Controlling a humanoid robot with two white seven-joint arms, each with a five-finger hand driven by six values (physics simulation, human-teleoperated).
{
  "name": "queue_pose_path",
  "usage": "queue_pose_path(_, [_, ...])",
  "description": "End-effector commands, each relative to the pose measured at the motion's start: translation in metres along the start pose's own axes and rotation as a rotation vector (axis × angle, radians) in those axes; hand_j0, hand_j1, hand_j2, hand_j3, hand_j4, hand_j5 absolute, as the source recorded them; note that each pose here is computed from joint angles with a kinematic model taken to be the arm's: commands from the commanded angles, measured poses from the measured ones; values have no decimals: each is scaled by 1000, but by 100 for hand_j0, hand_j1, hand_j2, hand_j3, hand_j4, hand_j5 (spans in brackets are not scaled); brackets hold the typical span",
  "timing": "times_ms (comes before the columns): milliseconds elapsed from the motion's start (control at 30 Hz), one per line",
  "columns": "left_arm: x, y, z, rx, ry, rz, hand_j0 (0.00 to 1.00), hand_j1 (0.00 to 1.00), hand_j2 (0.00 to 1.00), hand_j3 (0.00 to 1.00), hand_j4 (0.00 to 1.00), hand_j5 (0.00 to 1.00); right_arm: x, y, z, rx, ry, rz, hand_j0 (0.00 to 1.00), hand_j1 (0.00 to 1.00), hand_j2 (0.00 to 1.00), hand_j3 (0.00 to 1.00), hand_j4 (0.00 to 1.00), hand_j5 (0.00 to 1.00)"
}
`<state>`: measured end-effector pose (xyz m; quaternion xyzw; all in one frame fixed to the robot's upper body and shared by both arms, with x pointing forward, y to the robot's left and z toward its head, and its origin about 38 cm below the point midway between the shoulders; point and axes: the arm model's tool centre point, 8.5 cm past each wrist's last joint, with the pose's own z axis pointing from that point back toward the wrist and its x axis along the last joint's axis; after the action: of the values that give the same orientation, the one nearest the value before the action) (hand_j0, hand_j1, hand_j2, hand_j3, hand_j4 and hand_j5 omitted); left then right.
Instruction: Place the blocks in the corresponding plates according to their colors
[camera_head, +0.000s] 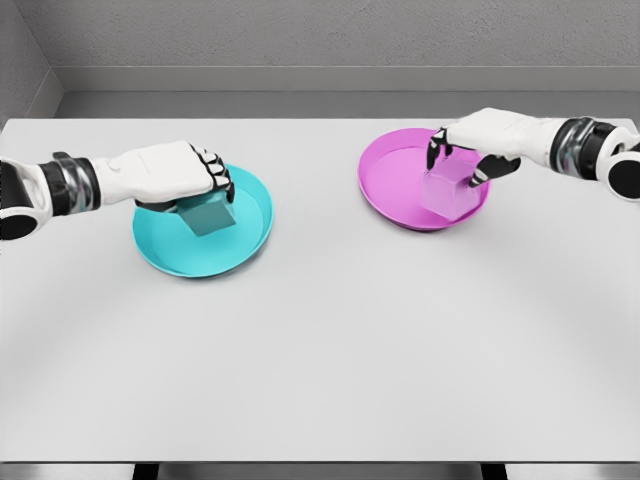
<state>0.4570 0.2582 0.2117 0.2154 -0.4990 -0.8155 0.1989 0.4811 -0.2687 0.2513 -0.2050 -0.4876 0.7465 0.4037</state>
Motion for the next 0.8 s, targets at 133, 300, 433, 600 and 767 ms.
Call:
queue_pose_path(133, [4,-10,-10,-46,1,-23,66,66,66,66,66,66,0,-4,-23,-6,32,-33,55,55,55,55,55,55])
queue_pose_path(300, [3,-9,-10,-46,1,-27,99,99,99,99,99,99,-2,-8,-18,-20,32,-30,100,100,100,100,100,100])
queue_pose_path(433, [3,-9,-9,-45,1,-30,100,100,100,100,100,100,-6,-23,2,-72,36,-12,100,100,100,100,100,100])
queue_pose_path(600, [-3,-5,8,-37,17,-28,100,100,100,100,100,100,0,-17,33,-111,-102,106,100,100,100,100,100,100])
queue_pose_path(767, [-14,-2,37,6,17,65,100,100,100,100,100,100,-4,14,56,-69,-225,148,100,100,100,100,100,100])
